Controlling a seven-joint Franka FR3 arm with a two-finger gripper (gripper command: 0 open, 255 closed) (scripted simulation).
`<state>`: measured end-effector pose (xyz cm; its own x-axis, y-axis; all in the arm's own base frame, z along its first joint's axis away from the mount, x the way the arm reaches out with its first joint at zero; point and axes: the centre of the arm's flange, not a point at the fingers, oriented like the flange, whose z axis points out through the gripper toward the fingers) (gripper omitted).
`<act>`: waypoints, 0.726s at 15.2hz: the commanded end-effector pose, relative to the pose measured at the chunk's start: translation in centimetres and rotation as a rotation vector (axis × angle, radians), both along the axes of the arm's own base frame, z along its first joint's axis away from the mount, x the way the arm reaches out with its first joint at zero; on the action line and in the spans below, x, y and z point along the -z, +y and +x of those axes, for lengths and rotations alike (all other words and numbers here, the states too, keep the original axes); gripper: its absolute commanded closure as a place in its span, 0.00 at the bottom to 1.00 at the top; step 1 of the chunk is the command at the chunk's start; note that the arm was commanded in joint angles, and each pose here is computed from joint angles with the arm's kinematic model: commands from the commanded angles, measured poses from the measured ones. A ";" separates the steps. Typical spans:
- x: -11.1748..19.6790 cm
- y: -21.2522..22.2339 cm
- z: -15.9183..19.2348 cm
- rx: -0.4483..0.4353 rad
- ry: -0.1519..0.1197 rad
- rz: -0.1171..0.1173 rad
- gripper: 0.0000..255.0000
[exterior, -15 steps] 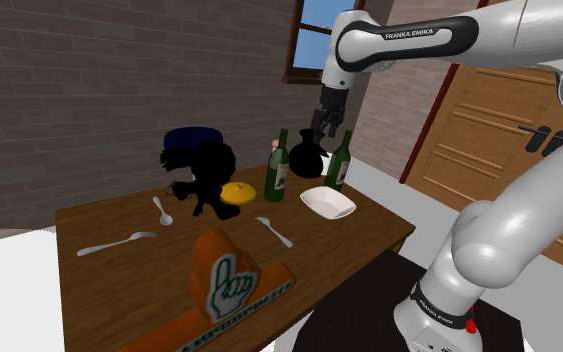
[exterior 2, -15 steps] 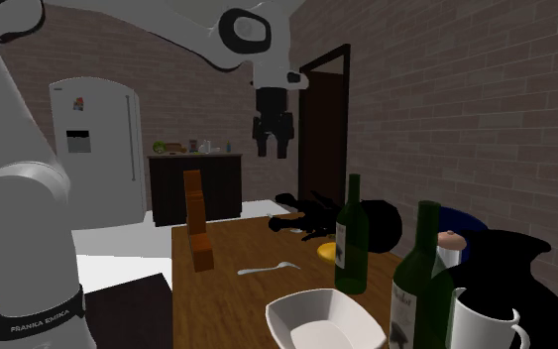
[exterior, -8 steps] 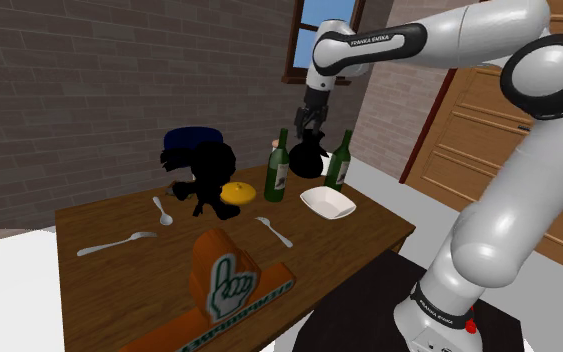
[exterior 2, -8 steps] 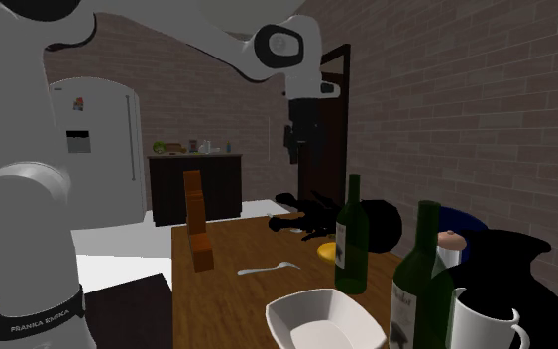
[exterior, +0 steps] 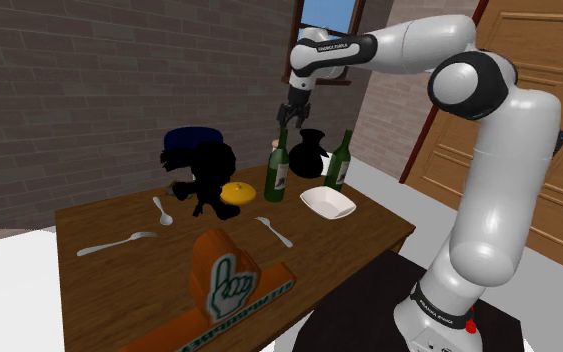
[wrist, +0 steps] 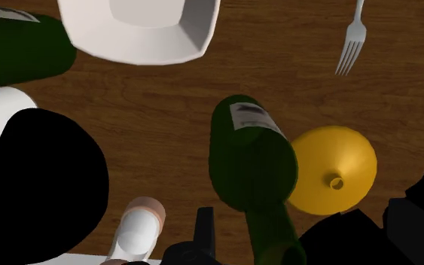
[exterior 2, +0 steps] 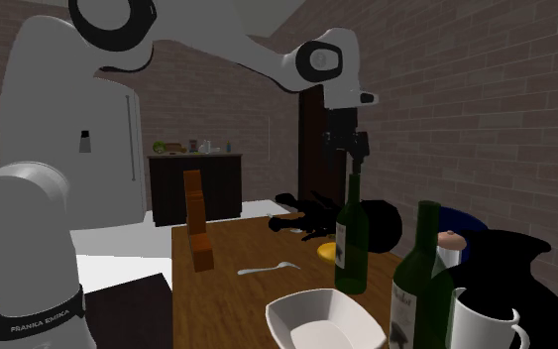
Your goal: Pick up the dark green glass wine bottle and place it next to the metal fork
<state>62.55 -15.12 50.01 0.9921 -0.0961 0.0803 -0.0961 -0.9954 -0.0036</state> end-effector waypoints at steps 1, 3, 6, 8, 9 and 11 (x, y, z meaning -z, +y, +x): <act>0.3 -0.9 2.3 0.007 -0.014 0.001 0.00; 0.9 -1.0 2.5 0.007 -0.015 0.001 0.00; 2.4 -1.0 2.7 0.007 -0.015 0.001 0.00; 3.5 -1.0 2.8 0.007 -0.015 0.001 0.00; 4.3 -1.0 2.9 0.007 -0.015 0.001 0.00; 4.3 -1.0 2.9 0.007 -0.015 0.001 0.00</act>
<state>65.40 -16.15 45.83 0.9902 -0.1035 0.0940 -0.1034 -0.9946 -0.0062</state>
